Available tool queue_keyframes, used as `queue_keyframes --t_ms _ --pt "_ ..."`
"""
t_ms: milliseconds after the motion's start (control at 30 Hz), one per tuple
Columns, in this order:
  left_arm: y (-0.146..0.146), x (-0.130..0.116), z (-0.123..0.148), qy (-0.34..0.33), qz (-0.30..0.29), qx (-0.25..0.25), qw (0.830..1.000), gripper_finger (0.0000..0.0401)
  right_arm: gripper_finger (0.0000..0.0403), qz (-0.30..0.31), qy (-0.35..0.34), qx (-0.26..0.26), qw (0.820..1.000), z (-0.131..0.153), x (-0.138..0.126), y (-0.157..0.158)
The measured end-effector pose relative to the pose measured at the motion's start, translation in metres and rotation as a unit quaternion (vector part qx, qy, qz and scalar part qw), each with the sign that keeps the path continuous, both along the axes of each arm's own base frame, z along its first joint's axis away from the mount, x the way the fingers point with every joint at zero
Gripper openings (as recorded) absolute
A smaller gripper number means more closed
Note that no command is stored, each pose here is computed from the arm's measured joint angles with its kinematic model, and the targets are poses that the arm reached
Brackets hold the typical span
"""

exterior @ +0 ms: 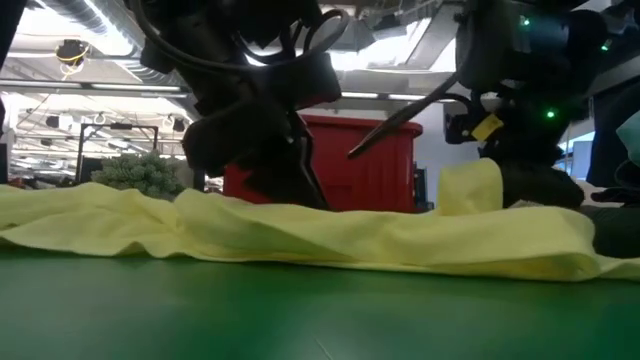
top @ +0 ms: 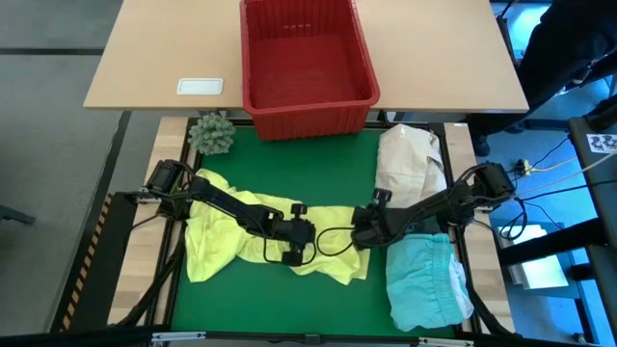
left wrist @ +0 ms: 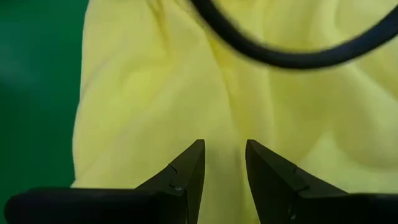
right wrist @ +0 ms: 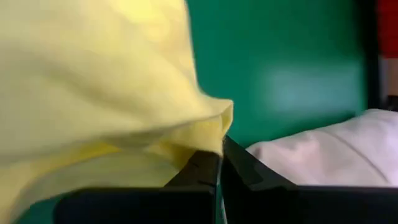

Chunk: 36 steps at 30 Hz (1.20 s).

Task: Fold Laundry from Bin
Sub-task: Fold the yellow shirt

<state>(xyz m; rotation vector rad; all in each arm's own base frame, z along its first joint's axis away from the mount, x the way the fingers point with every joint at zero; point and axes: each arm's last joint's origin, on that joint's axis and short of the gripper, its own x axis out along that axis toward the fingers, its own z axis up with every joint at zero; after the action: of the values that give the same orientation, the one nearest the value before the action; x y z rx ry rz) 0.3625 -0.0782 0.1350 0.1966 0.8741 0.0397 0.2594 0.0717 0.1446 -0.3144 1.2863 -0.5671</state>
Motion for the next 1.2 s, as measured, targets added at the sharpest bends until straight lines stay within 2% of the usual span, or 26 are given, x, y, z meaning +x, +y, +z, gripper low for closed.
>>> queue_keyframes --t_ms 133,433,567,667,767,833,1033,1200 --pt "0.001 -0.001 -0.001 0.006 0.004 -0.001 1.0 0.0111 0.0024 0.011 0.008 0.029 0.999 0.009 -0.003 0.001" --pt "0.001 -0.002 -0.002 0.013 0.007 -0.002 1.0 0.0111 0.0154 -0.005 -0.021 0.04 0.999 0.059 -0.016 -0.003" --pt "0.001 -0.002 -0.002 0.015 0.008 -0.001 1.0 0.0111 0.0174 -0.003 -0.035 0.091 0.995 0.069 -0.019 -0.003" --pt "0.001 -0.003 -0.002 0.017 0.009 0.001 1.0 0.0111 0.0167 0.03 -0.028 0.148 0.988 0.069 -0.018 0.005" --pt "0.001 -0.003 -0.002 0.018 0.01 0.002 1.0 0.0111 0.0139 0.079 -0.045 0.17 0.981 0.062 -0.015 0.014" --pt "0.001 -0.003 -0.002 0.018 0.01 0.002 1.0 0.0111 0.0112 0.098 -0.051 0.184 0.977 0.054 -0.015 0.017" --pt "0.001 -0.003 -0.002 0.018 0.01 0.002 1.0 0.0111 0.0013 0.103 -0.078 0.212 0.969 0.033 -0.016 0.015" --pt "0.002 -0.003 -0.002 0.018 0.01 0.002 1.0 0.0111 0.0018 0.09 -0.102 0.222 0.965 0.022 -0.015 0.006"
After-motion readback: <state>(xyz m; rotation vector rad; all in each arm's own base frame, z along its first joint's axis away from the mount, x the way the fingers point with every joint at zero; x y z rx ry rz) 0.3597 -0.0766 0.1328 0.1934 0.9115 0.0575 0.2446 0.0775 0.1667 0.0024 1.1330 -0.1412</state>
